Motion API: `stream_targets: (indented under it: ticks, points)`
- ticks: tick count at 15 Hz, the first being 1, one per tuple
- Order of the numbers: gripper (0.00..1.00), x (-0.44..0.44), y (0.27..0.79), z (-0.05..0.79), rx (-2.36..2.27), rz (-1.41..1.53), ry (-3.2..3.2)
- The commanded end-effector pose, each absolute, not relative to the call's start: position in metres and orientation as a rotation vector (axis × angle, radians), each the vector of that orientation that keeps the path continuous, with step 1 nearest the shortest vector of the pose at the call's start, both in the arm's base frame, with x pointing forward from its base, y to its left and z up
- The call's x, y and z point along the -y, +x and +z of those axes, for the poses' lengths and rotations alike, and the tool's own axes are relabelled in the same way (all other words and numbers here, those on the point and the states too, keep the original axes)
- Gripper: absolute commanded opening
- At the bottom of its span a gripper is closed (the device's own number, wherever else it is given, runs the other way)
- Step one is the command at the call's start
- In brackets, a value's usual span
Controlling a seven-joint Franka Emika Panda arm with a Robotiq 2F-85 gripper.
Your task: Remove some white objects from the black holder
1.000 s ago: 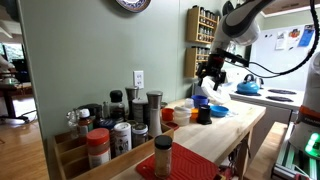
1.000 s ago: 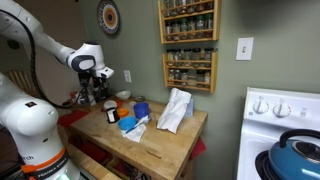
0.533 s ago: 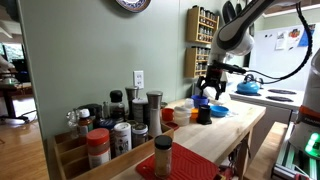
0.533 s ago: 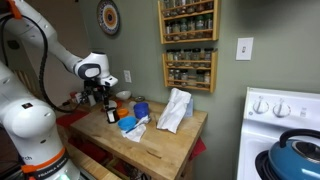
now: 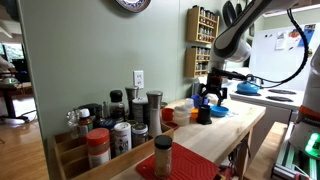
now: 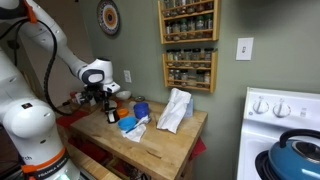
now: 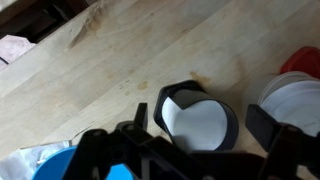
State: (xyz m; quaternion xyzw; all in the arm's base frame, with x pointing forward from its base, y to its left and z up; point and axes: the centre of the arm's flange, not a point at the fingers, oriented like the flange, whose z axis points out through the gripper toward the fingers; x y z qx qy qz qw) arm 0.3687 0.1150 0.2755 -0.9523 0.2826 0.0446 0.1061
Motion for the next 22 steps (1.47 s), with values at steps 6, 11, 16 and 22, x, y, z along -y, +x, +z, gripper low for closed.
stream_targets:
  ticks: [6,11,16,22]
  points:
    - [1.00,-0.121,0.360,0.253,-0.889,0.112,-2.698]
    - [1.00,-0.122,0.364,0.251,-0.896,0.055,-2.680]
    - [1.00,-0.119,0.369,0.249,-0.892,-0.004,-2.688]
    - [1.00,-0.117,0.370,0.245,-0.888,-0.015,-2.697]
